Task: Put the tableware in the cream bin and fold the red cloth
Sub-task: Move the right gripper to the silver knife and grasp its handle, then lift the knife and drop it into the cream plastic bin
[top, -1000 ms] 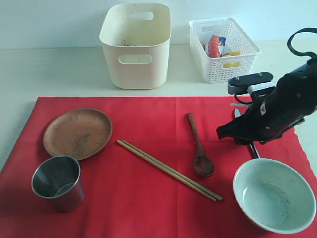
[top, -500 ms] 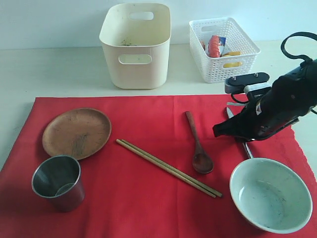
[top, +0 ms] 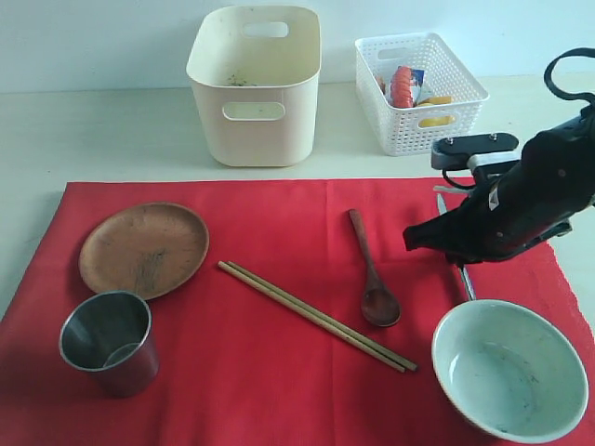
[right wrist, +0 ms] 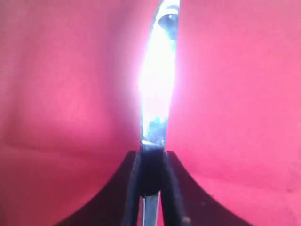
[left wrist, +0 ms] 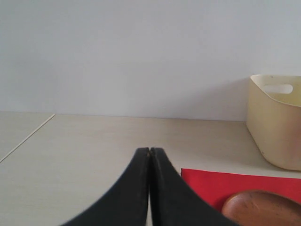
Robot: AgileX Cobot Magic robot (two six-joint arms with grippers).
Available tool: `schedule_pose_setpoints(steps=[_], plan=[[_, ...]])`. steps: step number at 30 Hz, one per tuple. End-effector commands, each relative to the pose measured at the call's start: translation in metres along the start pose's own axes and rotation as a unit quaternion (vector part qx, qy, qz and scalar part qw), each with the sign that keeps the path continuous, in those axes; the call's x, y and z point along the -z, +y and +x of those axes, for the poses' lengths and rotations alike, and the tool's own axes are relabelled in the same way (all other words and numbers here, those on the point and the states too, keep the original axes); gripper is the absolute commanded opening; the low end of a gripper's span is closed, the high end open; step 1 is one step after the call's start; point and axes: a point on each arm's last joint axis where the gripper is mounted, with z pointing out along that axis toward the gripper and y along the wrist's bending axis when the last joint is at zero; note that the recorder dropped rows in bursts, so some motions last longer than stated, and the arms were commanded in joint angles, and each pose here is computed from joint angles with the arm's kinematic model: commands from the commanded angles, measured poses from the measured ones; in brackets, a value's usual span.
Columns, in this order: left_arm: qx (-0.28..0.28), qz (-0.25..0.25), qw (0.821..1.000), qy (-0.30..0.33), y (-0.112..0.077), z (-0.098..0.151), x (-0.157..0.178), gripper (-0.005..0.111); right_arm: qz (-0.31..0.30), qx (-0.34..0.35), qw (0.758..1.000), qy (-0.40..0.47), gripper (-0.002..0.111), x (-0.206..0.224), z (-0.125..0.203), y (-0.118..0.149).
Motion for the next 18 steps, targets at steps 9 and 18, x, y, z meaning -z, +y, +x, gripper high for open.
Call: schedule_pose_setpoints(steps=[9,18], plan=[[-0.002,0.003,1.000,-0.004,0.000,0.000,0.000,0.003,-0.060,-0.003,0.980,-0.187,0.000,0.046,-0.034,0.009],[-0.002,0.003,1.000,-0.004,0.000,0.000,0.000,0.003,-0.039,-0.003,0.992,-0.124,0.000,0.032,-0.023,0.006]])
